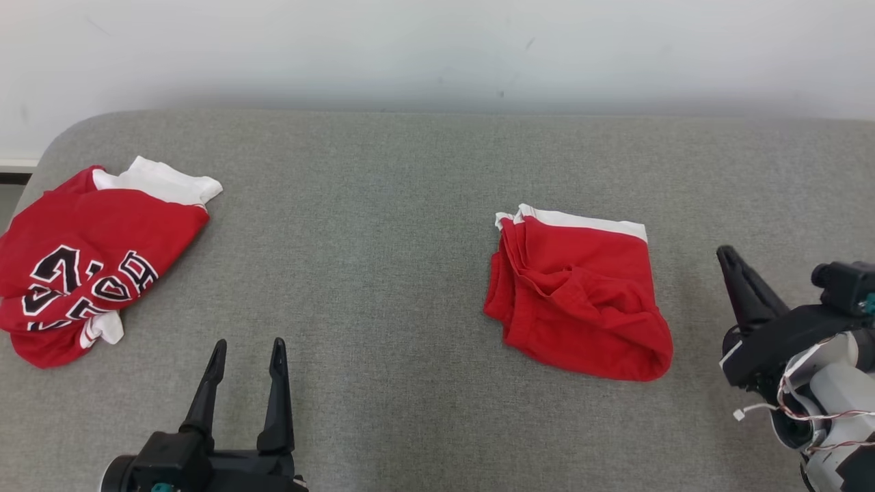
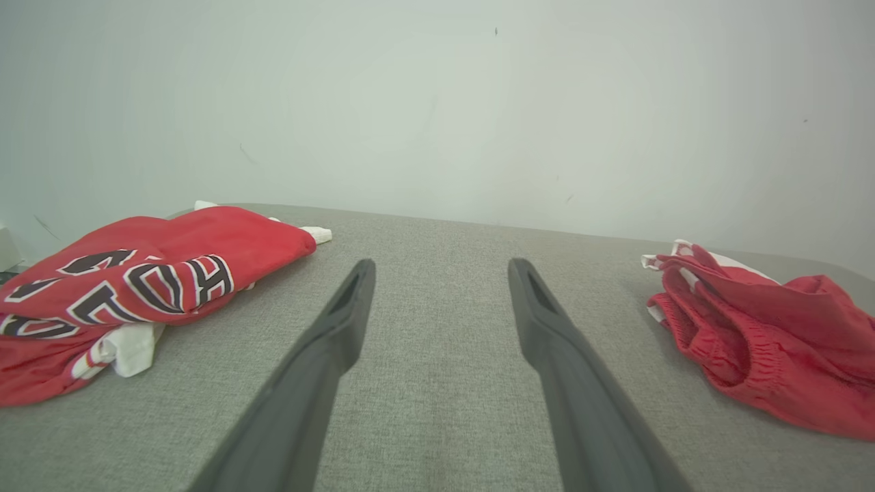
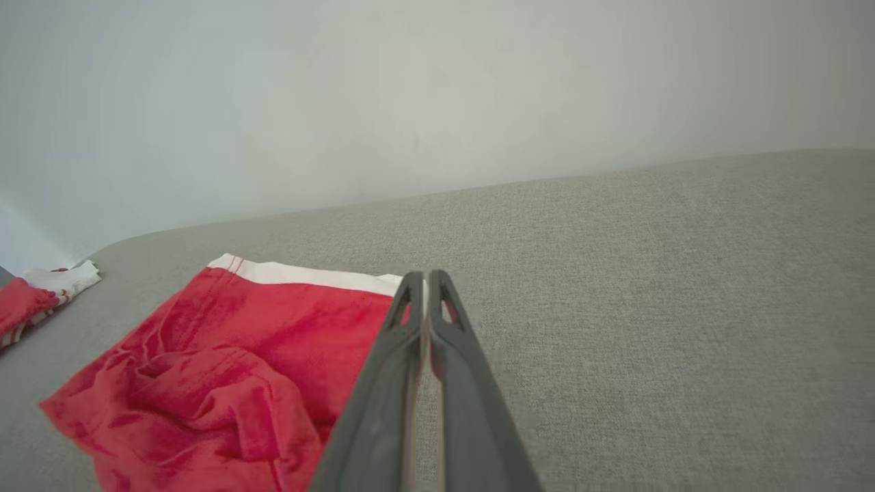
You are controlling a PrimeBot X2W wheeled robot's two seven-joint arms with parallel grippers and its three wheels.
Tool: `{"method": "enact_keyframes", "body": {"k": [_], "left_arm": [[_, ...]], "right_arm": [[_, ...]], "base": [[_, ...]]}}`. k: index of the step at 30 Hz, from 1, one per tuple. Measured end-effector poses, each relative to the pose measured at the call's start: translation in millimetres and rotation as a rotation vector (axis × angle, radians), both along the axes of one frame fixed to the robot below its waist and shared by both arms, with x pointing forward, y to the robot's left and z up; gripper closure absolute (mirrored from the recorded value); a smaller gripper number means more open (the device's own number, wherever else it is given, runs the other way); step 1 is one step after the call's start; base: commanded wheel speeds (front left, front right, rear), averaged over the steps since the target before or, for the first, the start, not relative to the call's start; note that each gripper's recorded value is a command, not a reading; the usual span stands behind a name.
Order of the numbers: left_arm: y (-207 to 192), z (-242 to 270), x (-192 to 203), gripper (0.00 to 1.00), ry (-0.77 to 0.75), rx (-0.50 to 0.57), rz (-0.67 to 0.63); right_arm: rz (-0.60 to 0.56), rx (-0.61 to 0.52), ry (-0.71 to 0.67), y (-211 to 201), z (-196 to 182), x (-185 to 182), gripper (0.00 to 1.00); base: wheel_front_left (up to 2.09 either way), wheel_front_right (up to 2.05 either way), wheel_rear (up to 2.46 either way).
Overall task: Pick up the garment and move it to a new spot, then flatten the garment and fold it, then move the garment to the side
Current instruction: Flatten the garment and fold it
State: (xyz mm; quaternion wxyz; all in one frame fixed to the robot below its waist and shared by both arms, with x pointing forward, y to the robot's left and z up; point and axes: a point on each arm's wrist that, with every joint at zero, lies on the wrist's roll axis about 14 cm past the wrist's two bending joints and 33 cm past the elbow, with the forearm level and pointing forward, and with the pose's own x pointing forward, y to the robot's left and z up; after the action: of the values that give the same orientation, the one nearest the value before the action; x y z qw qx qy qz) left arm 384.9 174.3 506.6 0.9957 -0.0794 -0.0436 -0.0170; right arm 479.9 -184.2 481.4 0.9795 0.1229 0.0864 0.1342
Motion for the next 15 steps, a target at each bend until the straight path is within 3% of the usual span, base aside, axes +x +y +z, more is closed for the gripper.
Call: {"method": "enact_keyframes", "body": {"k": [7,15], "left_arm": [[-2,1,3,0.00,-0.002,0.012,-0.011],[12,-1,0,0.00,0.006,0.021,0.032]], "right_arm": [[0.076,-0.181,0.044,9,-23,10,1.00],[0.209,-0.273,0.146,38,-60,5,1.00]], "base": [[0.00,0.00,0.00],[0.00,0.00,0.00]]}}
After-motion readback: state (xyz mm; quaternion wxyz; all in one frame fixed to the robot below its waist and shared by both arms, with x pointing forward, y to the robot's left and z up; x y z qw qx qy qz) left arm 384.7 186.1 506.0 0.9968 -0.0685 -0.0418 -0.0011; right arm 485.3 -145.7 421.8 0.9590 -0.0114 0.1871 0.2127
